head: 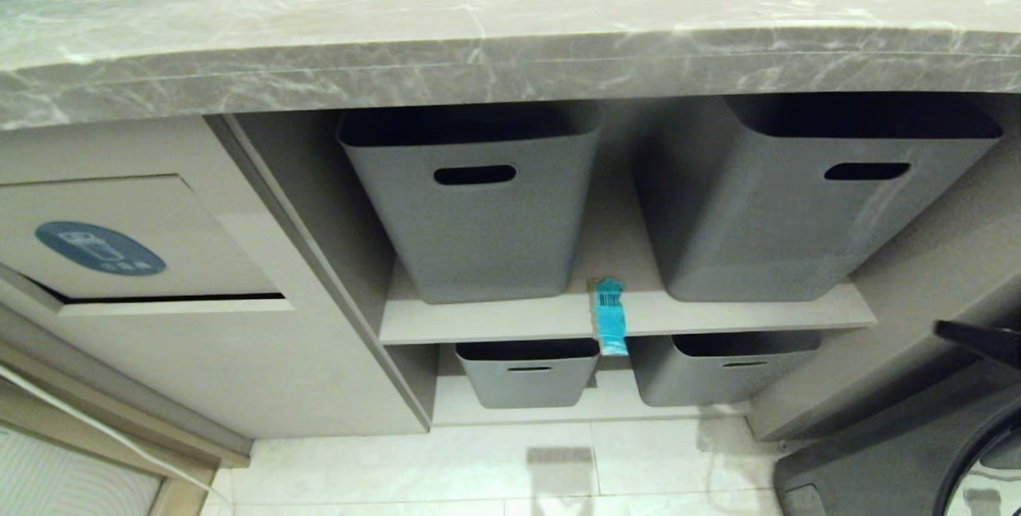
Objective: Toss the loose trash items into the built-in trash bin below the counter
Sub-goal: Pick up the garbage
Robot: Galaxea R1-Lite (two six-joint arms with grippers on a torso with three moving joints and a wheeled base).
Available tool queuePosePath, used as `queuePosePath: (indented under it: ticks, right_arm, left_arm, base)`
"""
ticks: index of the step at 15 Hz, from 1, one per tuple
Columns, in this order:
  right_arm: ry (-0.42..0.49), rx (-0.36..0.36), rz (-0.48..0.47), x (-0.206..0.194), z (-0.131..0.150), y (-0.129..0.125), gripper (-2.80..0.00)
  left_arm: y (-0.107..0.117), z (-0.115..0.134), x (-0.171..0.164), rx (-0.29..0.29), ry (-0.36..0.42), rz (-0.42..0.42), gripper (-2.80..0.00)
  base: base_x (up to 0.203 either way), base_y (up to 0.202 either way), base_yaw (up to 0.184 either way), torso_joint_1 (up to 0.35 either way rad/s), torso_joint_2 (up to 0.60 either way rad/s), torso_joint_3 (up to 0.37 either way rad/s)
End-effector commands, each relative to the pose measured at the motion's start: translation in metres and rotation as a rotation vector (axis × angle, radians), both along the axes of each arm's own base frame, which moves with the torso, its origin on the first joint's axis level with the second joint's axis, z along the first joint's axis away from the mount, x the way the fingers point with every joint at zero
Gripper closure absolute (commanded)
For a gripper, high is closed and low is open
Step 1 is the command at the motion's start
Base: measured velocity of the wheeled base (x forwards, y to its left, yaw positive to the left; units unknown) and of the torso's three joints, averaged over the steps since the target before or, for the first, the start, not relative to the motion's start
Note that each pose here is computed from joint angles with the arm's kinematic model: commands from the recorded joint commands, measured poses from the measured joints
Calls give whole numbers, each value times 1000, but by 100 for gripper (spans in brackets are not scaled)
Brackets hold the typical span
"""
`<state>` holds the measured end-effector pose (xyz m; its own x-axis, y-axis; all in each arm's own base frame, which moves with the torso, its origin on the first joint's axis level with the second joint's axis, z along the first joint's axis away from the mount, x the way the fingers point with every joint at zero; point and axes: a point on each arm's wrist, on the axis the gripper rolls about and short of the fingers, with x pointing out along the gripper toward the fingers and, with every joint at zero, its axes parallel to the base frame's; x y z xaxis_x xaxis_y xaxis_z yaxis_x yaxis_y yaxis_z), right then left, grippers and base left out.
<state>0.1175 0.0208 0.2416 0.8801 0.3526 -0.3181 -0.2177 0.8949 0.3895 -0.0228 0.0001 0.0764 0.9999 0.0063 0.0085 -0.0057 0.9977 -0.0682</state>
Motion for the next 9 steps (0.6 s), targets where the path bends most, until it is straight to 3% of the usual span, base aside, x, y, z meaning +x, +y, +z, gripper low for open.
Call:
queuePosePath:
  ticks: [1,2,4,9]
  right_arm:
    - [349,213,0,73,-31,29,-280]
    - [452,355,12,88,-38,51,-280]
    - [510,524,12,105,-51,77,-280]
    - [513,595,3,98,-91,80,-280]
  left_arm:
    - [0,0,0,-1,2,1,0]
    - [0,0,0,-1,2,1,0]
    - [0,0,0,-1,2,1,0]
    - [0,0,0,-1,2,1,0]
  base:
    - [0,0,0,0,0,0]
    - [0,0,0,0,0,0]
    - [0,0,0,0,0,0]
    - [0,0,0,0,0,0]
